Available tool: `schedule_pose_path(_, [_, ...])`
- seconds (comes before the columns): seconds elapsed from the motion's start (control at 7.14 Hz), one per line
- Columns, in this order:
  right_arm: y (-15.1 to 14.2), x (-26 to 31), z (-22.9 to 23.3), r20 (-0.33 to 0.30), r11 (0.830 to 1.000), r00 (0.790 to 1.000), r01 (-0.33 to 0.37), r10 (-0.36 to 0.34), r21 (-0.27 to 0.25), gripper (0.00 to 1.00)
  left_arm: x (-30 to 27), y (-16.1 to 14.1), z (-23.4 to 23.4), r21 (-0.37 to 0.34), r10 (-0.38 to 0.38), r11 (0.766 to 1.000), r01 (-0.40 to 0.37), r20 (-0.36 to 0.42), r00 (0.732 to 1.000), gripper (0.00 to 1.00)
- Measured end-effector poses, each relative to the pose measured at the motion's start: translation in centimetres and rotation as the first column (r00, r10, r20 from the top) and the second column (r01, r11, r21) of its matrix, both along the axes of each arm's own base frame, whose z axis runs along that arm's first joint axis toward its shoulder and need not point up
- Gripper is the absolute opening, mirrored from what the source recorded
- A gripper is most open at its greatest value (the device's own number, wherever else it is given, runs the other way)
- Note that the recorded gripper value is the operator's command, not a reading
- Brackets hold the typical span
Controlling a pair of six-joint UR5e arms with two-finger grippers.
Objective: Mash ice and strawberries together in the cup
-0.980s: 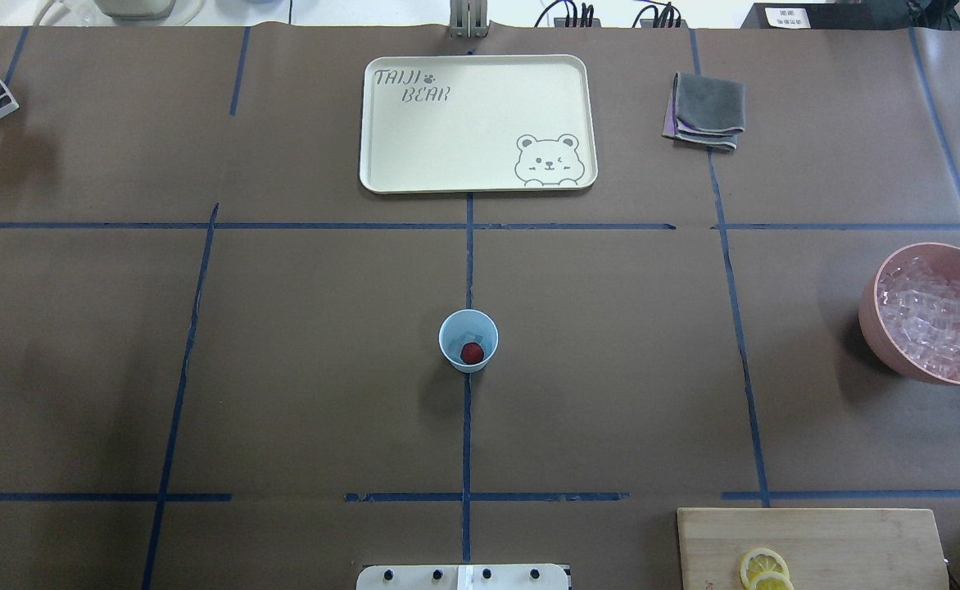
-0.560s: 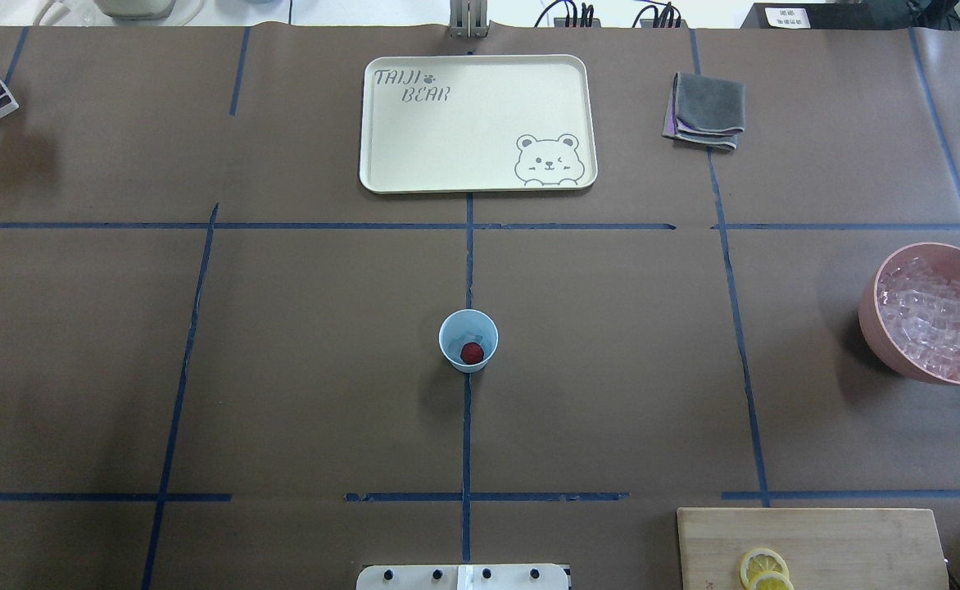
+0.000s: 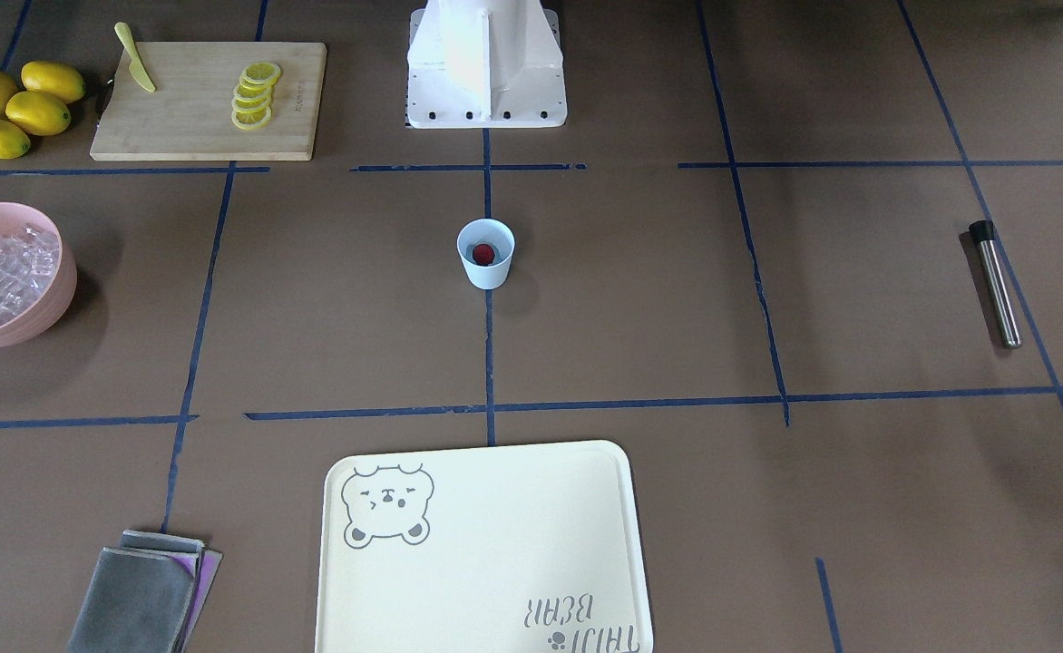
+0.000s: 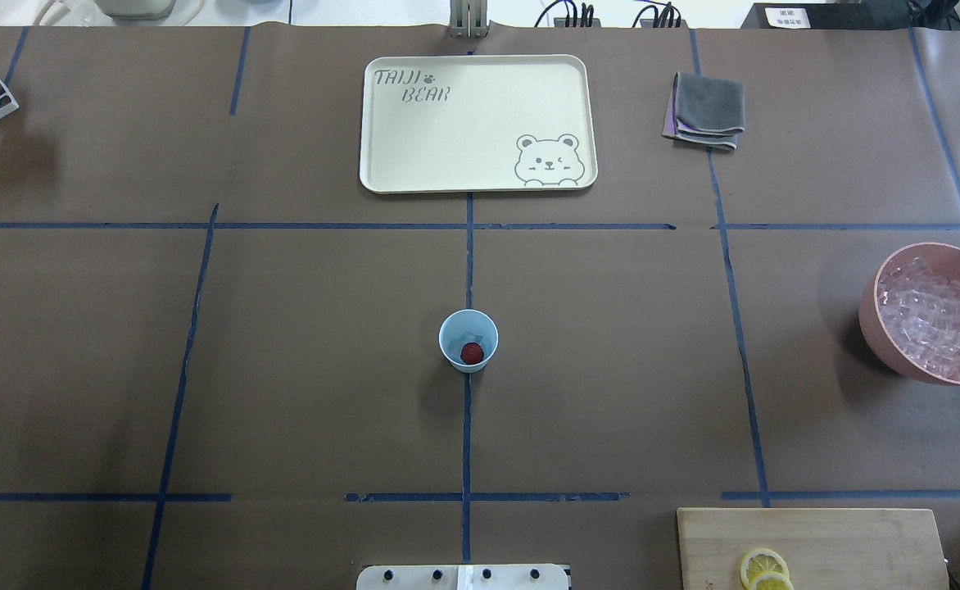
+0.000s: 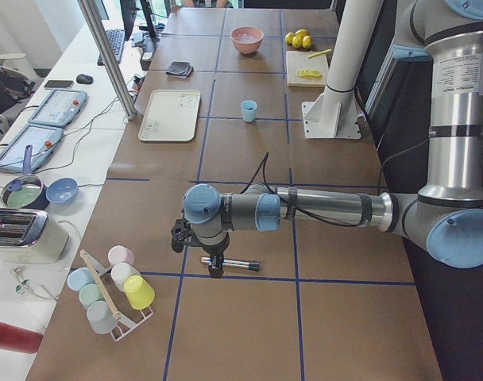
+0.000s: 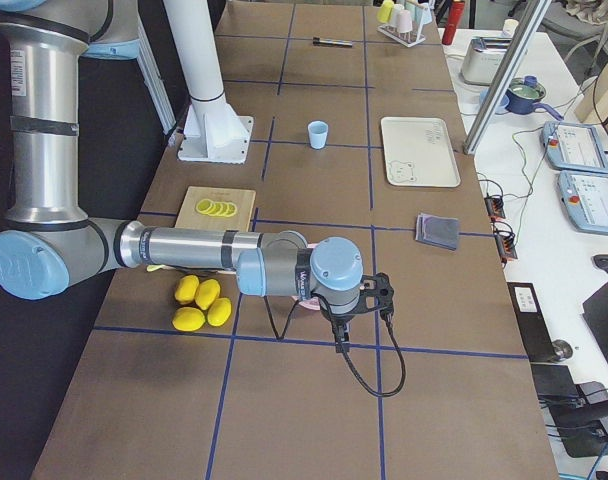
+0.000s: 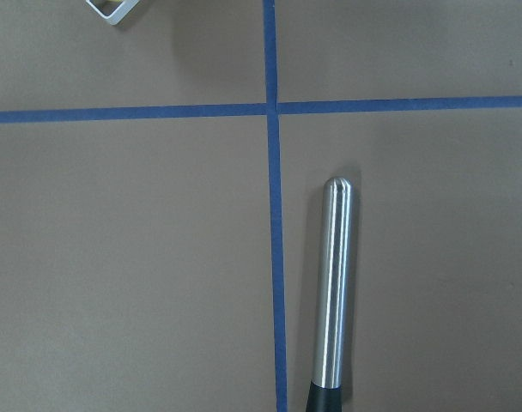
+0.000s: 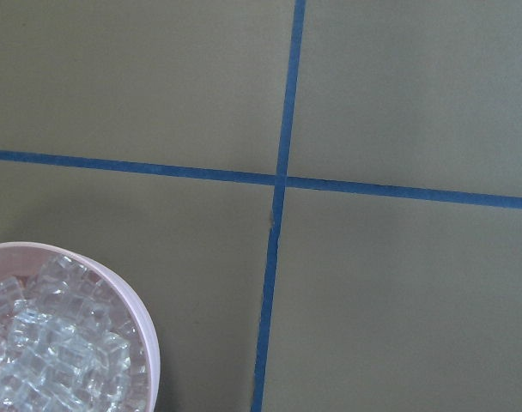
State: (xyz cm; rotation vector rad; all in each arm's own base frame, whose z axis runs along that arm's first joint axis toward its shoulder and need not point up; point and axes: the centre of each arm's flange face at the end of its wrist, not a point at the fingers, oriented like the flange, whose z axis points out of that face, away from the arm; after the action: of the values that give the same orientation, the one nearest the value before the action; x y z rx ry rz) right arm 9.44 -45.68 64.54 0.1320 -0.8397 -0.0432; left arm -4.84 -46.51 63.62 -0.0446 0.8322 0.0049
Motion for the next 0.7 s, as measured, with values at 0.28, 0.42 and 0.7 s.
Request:
schedule_pose_path(0.28, [0.0,0.0,0.9,0.002,1.0,1.0,0.001,-0.001,-0.016,0.99,-1.8,0.3,1.2,-0.03,-0.047,0.998,0.047,0.001,0.999,1.0])
schedule_pose_path(0.42, [0.0,0.0,1.1,0.004,1.0,1.0,0.0,0.0,-0.021,0.99,-2.3,0.4,1.8,-0.04,-0.056,0.998,0.056,0.001,0.998,1.0])
schedule_pose_path(0.7, [0.0,-0.1,1.2,0.01,1.0,1.0,0.0,0.0,-0.024,0.99,-2.5,0.5,3.0,-0.04,-0.059,0.997,0.059,0.0,0.998,1.0])
